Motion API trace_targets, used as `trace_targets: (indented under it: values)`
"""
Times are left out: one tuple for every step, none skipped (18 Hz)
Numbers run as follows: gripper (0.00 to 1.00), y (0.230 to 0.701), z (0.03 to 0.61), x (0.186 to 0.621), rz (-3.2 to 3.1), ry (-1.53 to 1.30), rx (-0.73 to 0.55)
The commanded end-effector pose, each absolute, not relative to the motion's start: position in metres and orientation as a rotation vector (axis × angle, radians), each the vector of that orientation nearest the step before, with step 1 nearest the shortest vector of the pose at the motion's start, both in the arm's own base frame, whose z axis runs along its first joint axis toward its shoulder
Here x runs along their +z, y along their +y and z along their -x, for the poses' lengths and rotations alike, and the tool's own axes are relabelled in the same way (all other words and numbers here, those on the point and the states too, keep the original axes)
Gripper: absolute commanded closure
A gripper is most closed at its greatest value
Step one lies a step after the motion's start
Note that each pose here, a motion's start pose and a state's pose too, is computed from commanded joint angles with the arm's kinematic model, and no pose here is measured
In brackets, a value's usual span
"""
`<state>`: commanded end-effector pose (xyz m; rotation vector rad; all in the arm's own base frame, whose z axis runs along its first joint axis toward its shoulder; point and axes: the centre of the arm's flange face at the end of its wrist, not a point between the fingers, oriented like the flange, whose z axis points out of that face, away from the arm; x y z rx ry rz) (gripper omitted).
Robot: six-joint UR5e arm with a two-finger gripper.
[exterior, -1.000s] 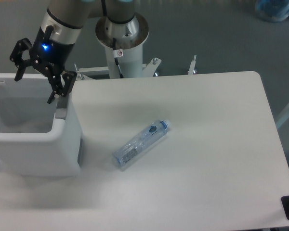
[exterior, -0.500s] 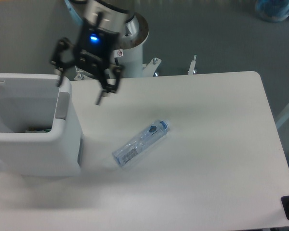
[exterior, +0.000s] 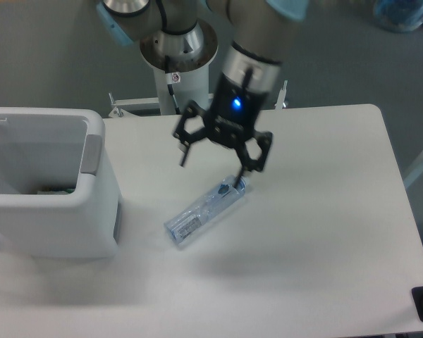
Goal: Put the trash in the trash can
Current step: 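Move the open gripper over the clear plastic tube with blue cap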
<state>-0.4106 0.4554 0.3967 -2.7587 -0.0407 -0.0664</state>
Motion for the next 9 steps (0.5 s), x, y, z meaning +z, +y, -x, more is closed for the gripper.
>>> trace_targets:
  values:
    - [0.0, 0.465, 0.406, 0.383, 2.812, -0.005, -0.053]
    - [0.0, 0.479, 0.395, 0.374, 2.839, 0.079, -0.047]
    - [0.0, 0.486, 0.393, 0.365, 2.853, 0.128, -0.056]
    - [0.0, 0.489, 0.396, 0.354, 2.865, 0.132, -0.075]
    - [0.0, 0.492, 0.398, 0.35, 2.873, 0.134, -0.076]
    - [0.0, 0.496, 0.397, 0.347, 2.885, 0.143, -0.085]
    - [0.0, 0.499, 0.395, 0.339, 2.911, 0.153, -0.087]
    - [0.0, 0.499, 0.392, 0.331, 2.957, 0.174, -0.071]
    - [0.0, 0.505, 0.386, 0.321, 3.013, 0.207, -0.045]
